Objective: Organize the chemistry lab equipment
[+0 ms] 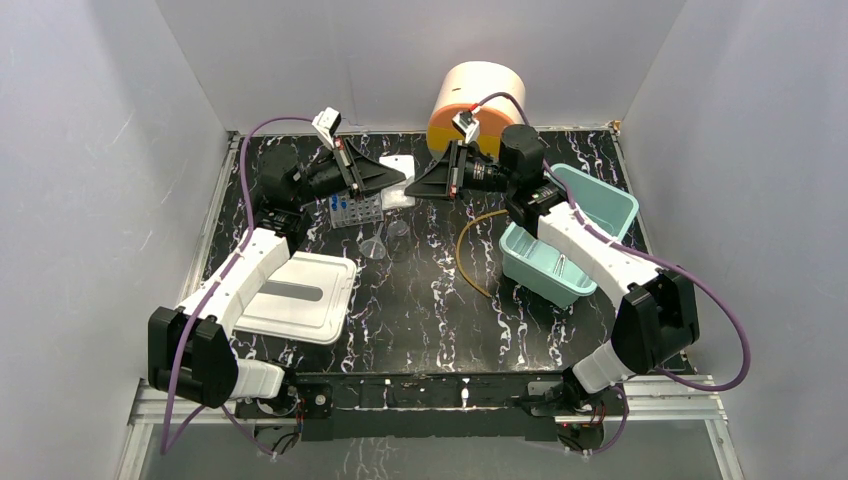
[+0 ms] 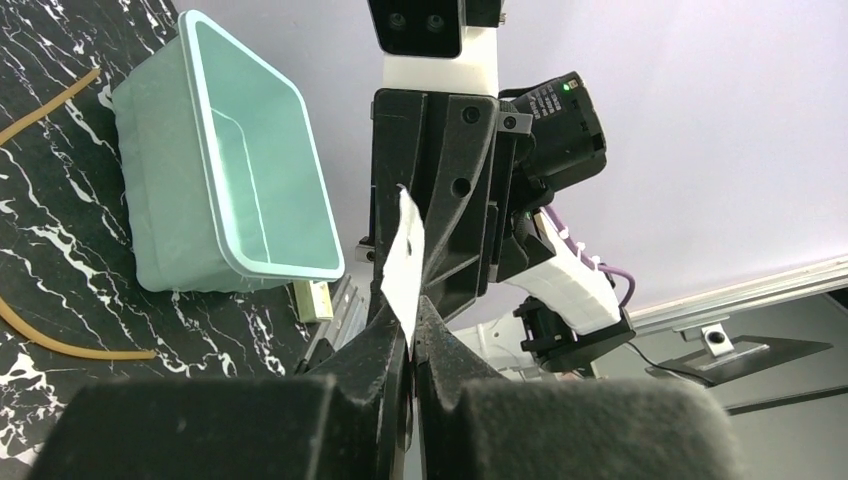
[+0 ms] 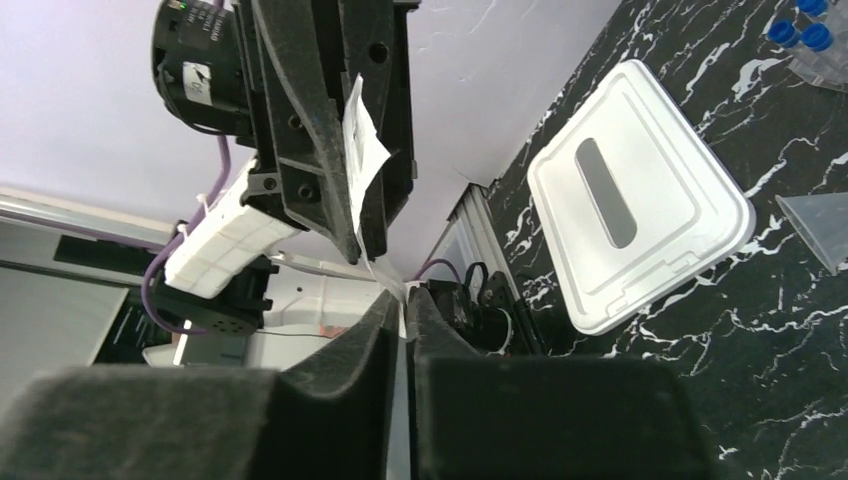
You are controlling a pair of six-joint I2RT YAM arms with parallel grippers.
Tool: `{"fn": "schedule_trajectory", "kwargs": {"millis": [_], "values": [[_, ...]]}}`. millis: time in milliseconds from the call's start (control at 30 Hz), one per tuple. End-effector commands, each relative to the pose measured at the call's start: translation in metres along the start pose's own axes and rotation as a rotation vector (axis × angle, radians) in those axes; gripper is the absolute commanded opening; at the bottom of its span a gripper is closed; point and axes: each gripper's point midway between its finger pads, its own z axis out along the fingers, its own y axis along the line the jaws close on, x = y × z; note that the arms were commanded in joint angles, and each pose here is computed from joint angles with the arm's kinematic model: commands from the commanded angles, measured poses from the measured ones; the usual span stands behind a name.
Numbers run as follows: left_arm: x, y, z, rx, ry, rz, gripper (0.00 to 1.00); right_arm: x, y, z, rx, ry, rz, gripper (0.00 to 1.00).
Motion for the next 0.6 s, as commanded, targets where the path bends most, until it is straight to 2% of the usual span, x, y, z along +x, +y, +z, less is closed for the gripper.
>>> {"fn": "schedule_trajectory", "kwargs": {"millis": [0, 67, 167, 200, 300, 433, 567], "values": [[0.002, -0.012, -0.002, 0.040, 0.001, 0.018, 0.05, -0.017, 0.029, -0.003, -0.068, -0.077, -0.078, 0.06], [0.004, -0.011, -0.002, 0.035, 0.002, 0.016, 0.13, -0.019, 0.029, -0.004, -0.065, -0.088, -0.082, 0.00], [0.004, -0.001, -0.003, -0.019, -0.005, 0.001, 0.44, -0.020, 0.030, -0.005, -0.053, -0.099, -0.091, 0.00], [0.004, 0.003, -0.003, -0.037, -0.006, 0.000, 0.58, -0.021, 0.028, -0.006, -0.039, -0.103, -0.095, 0.00], [0.002, 0.018, -0.006, -0.128, -0.025, -0.002, 0.80, -0.026, 0.018, -0.015, 0.028, -0.124, -0.110, 0.00], [0.001, 0.037, -0.011, -0.241, -0.042, 0.017, 0.89, -0.044, -0.007, -0.045, 0.171, -0.193, -0.124, 0.00], [0.006, 0.068, -0.022, -0.395, -0.047, 0.006, 0.90, -0.073, -0.061, -0.107, 0.483, -0.298, -0.139, 0.00]]}}
